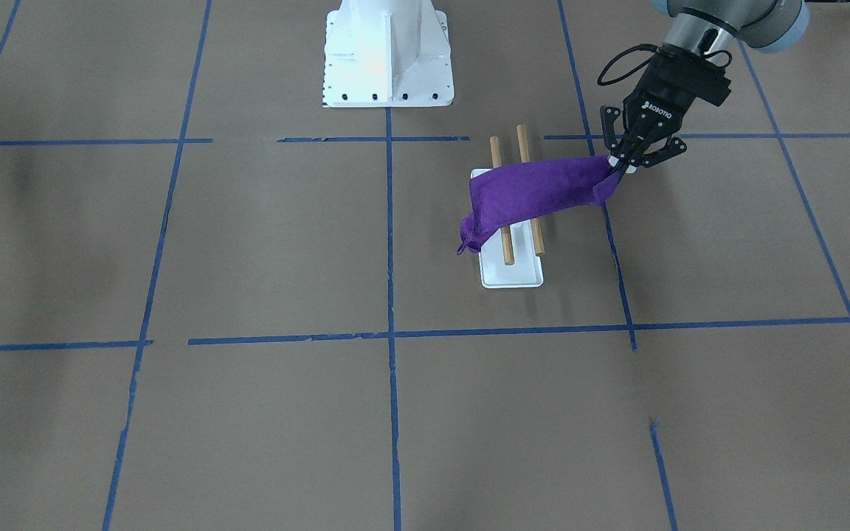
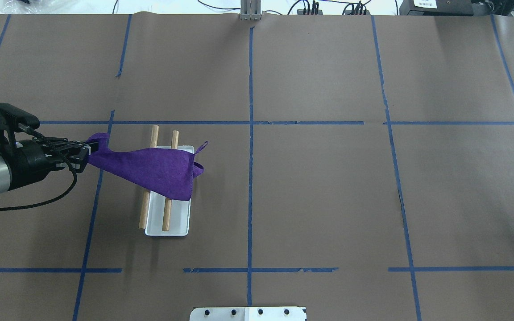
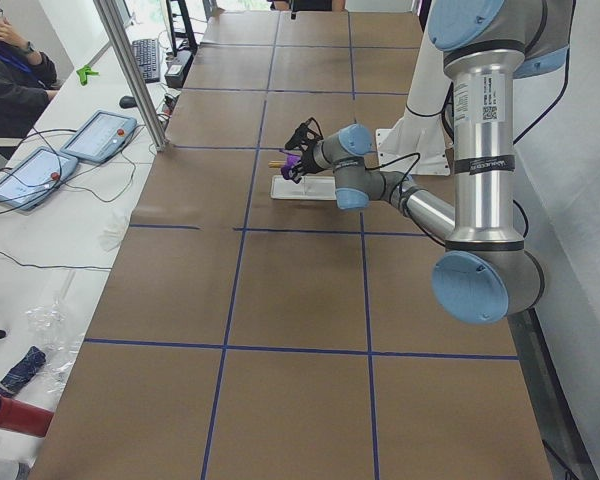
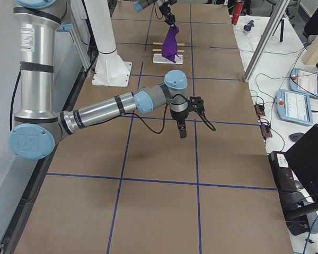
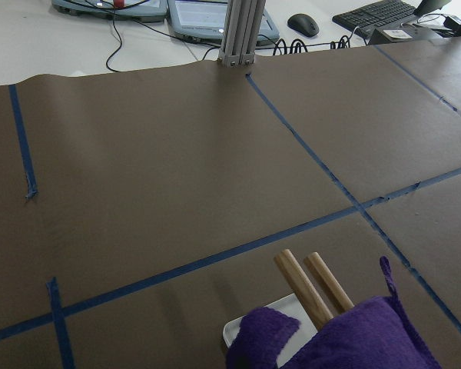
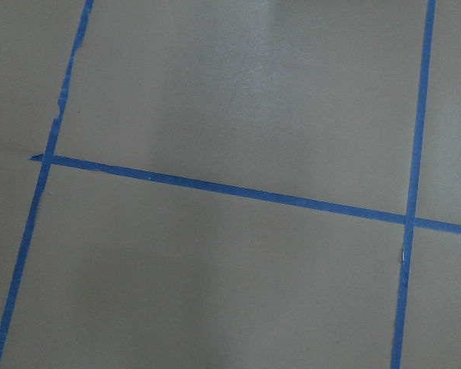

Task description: Hang towel on rack

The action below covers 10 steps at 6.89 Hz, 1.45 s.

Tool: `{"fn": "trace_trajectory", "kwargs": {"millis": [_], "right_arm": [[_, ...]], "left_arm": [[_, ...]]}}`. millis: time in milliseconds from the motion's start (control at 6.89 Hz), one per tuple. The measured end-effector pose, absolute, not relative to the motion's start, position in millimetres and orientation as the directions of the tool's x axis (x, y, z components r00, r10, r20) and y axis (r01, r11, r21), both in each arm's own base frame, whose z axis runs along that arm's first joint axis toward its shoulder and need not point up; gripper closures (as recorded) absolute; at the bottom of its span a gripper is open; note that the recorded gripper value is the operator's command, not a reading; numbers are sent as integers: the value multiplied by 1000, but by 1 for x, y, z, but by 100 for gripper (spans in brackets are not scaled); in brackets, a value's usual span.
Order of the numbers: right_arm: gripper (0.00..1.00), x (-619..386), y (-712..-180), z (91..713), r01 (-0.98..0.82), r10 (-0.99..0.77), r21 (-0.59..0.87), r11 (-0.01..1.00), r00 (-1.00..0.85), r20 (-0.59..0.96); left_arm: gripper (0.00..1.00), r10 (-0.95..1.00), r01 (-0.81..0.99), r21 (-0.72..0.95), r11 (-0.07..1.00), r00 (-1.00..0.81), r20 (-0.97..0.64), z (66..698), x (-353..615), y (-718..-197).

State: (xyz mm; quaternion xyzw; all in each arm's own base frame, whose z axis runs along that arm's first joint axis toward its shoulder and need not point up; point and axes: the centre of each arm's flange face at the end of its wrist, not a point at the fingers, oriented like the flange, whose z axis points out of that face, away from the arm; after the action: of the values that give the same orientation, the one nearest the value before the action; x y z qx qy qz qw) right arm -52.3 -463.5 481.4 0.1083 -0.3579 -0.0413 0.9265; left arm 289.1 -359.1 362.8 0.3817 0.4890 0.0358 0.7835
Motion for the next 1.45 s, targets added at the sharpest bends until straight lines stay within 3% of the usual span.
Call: {"fn": "trace_trajectory", "kwargs": {"millis": [870,1450], "right_arm": [[0,-55,-475,523,-5,-106,168,986,759,642],[0,-50,-486,577,-6,-53,98,995,809,585]], "left_arm": [[0,348,230,593,772,628,-697,443,263,-366],[0,384,-16,650,760,818,-428,555,131,-419]]}}
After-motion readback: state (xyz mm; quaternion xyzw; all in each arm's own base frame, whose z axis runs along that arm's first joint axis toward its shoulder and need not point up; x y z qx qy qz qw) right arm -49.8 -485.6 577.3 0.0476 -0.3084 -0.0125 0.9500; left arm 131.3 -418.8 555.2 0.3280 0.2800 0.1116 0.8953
